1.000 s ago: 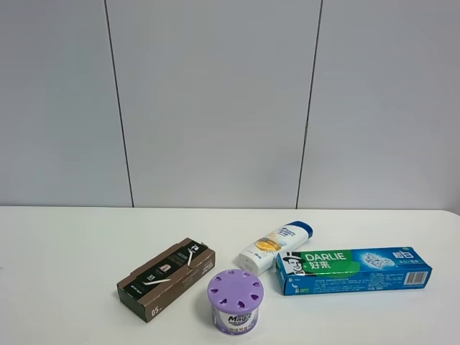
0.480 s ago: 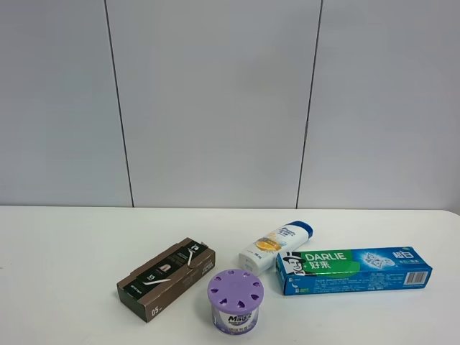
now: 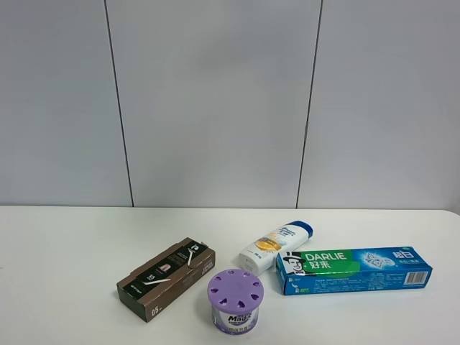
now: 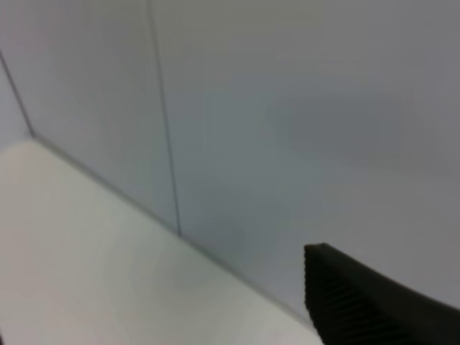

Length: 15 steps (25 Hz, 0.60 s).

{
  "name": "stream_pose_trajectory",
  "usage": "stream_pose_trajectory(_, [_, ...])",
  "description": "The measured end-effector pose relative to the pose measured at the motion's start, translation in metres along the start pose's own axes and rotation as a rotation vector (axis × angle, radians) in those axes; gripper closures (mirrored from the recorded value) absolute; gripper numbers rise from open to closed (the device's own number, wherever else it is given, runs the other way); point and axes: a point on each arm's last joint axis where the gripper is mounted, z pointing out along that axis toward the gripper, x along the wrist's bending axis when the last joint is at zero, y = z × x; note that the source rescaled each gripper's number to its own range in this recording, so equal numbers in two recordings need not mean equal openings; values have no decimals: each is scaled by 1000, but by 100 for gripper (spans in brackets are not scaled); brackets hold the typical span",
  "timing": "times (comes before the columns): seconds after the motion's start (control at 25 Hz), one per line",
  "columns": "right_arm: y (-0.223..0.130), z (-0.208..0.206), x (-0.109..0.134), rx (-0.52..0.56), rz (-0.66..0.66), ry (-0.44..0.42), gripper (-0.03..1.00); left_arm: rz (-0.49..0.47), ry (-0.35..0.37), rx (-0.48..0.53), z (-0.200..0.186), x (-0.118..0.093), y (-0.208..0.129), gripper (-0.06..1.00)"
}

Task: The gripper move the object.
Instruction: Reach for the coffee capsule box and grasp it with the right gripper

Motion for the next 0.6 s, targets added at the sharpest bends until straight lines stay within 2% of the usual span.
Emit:
stream_pose_trajectory(0.2, [-28, 90, 30, 281, -18, -5, 41, 1, 0, 0, 0, 0, 0, -6])
stream_pose_trajectory(0.36, [-55, 145, 53, 467, 51, 18, 41, 1, 0, 0, 0, 0, 0, -6])
stream_pose_trajectory(0.48, [-72, 172, 69, 585, 38, 48, 41, 1, 0, 0, 0, 0, 0, -6])
stream_pose_trajectory(0.6, [-84, 186, 84, 647, -50, 73, 41, 1, 0, 0, 0, 0, 0, -6])
